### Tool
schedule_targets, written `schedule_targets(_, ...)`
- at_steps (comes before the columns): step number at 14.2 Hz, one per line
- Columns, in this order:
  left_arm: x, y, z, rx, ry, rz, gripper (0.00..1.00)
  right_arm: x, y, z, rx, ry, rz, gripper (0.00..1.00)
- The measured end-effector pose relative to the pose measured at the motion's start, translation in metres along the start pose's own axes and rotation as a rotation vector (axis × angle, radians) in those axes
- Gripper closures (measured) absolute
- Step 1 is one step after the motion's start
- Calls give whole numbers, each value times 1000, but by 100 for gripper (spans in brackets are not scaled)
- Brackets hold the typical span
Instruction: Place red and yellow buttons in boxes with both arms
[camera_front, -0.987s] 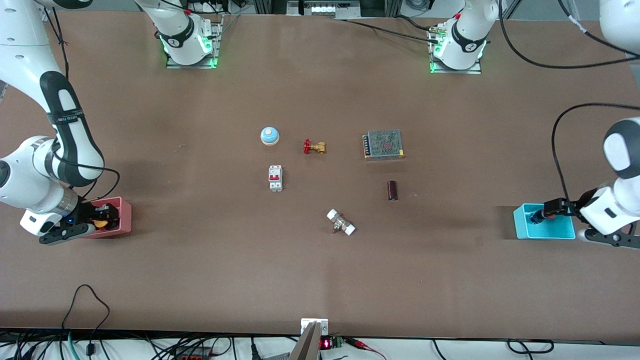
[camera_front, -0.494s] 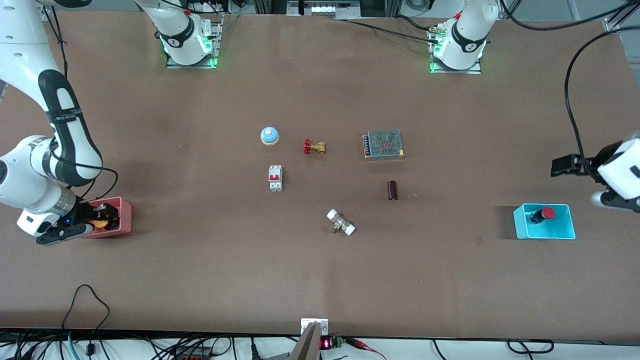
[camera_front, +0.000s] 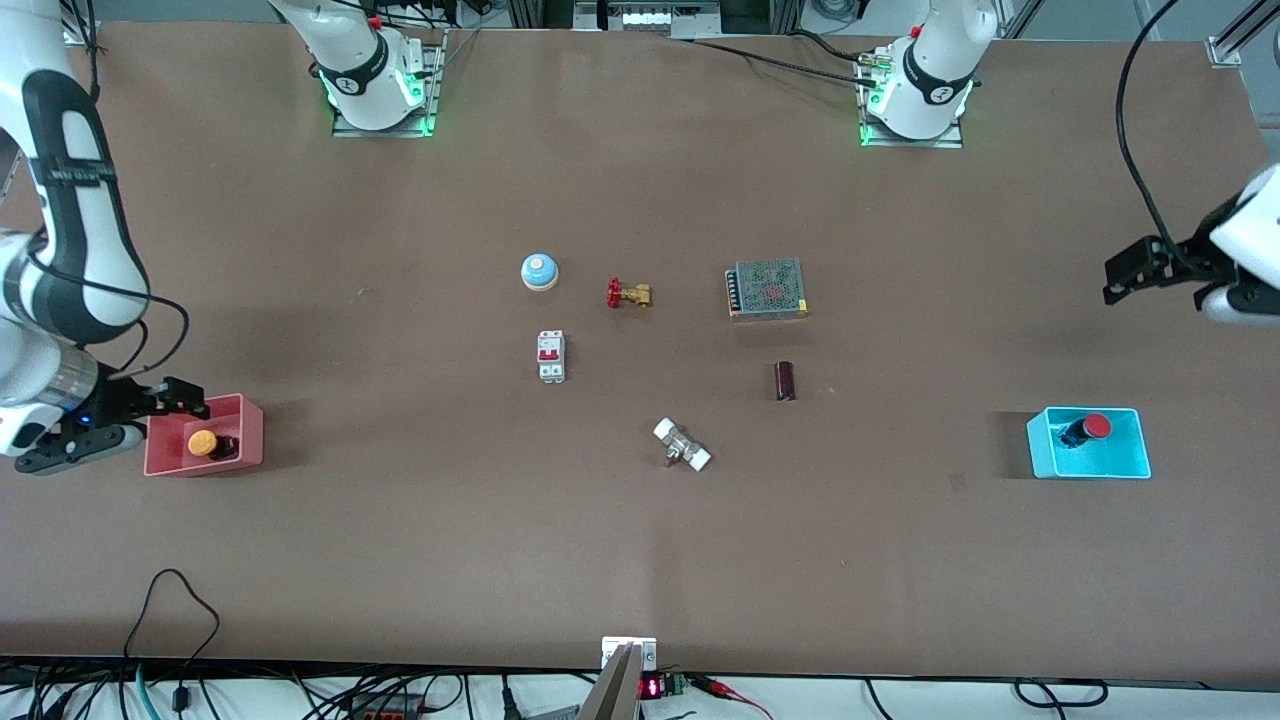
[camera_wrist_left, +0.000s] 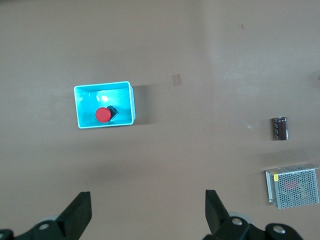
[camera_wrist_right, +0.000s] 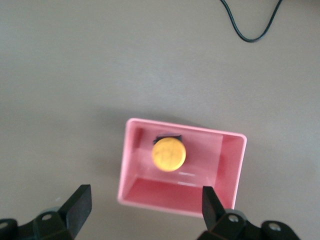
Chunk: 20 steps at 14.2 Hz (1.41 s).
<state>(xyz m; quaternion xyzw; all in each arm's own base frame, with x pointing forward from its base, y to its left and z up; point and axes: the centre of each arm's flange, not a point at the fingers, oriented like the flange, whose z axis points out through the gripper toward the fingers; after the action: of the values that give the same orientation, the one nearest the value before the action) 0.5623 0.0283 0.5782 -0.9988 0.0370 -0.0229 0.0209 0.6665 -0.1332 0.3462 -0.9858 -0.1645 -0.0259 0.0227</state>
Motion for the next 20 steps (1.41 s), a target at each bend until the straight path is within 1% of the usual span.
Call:
schedule_targets(2, -12, 2, -8, 0, 4, -4, 0, 0, -27, -52, 15, -17, 7, 0)
schedule_targets(4, -15, 10, -8, -2, -19, 5, 0, 1, -72, -110, 10, -36, 85, 0)
schedule_targets(5, -15, 13, -8, -3, -24, 9, 0, 2, -98, -135, -12, -43, 142, 0)
schedule_targets(6, -14, 15, -7, -3, -25, 12, 0, 4, -124, -159, -46, -39, 185, 0)
schedule_targets(8, -14, 16, -7, -3, -25, 15, 0, 7, -175, -194, -120, -14, 189, 0)
schedule_targets(9, -14, 16, -7, -3, -26, 15, 0, 8, -194, -205, -137, 1, 177, 0)
schedule_targets(10, -14, 17, -6, -3, -26, 15, 0, 8, -206, -212, -141, 11, 163, 0)
schedule_targets(11, -14, 17, -6, -3, -26, 15, 0, 6, -214, -217, -143, 7, 154, 0)
schedule_targets(13, -13, 17, -6, -3, -27, 16, 0, 0, -219, -222, -141, -33, 153, 0)
schedule_targets(14, -13, 18, -5, -3, -27, 17, 0, -3, -217, -224, -131, -51, 165, 0)
schedule_targets(15, -13, 18, -5, -3, -28, 18, 0, -6, -210, -227, -117, -57, 185, 0)
schedule_targets(17, -11, 23, -4, -3, -30, 27, 0, -9, -199, -232, -108, -56, 214, 0)
schedule_targets(20, -9, 36, -8, -3, -22, 50, 0, -7, -203, -238, -113, -45, 211, 0)
